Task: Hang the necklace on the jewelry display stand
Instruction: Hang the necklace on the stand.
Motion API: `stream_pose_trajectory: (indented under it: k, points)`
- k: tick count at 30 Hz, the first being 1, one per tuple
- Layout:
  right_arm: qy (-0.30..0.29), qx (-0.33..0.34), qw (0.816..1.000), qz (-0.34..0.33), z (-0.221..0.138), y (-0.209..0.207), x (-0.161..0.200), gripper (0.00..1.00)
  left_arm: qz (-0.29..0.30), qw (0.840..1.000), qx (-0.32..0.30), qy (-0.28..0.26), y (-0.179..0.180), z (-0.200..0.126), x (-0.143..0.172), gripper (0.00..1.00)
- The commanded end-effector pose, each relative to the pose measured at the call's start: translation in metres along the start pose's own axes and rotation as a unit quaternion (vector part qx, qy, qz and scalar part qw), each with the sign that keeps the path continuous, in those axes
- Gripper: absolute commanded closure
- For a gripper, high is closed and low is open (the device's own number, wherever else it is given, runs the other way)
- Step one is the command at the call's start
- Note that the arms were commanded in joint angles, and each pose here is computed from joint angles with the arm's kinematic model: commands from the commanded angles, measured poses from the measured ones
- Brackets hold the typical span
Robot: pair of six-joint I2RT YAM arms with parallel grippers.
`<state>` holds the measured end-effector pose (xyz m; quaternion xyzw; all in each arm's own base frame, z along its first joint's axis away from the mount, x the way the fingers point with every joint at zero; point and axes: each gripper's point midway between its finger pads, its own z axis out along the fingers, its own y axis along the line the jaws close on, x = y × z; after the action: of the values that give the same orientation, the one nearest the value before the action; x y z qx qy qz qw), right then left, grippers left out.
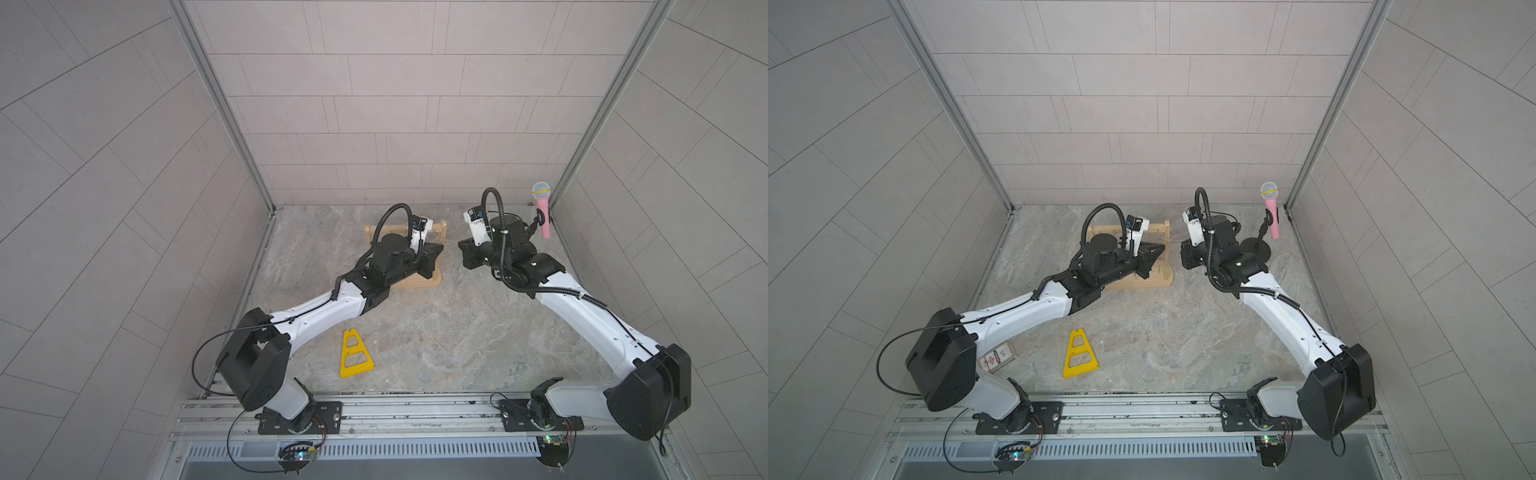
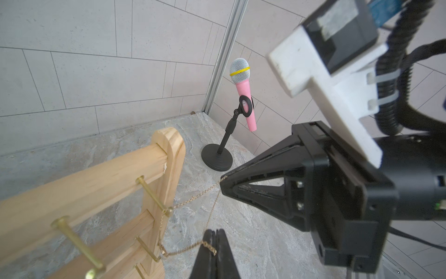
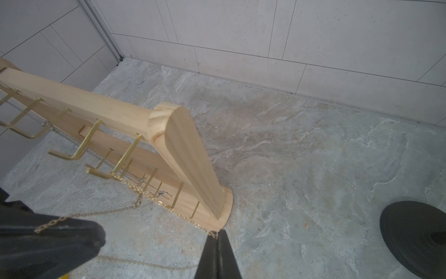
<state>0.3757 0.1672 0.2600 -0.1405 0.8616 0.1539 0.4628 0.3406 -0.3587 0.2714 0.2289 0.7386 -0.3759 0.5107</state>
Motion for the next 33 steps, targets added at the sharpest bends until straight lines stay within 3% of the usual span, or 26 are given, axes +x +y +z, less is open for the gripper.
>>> stream_pose_trajectory:
  k: [1,33]
  points:
    - [-0.017,-0.004,1.0,0.0,-0.009,0.0,-0.007,0.94,0.016,1.0,0.01,-0.021,-0.01,0.0,-0.019,0.97]
    - [0.038,-0.038,0.999,0.005,0.018,0.013,0.03,0.94,0.004,0.995,-0.1,0.019,0.036,-0.02,0.032,0.97]
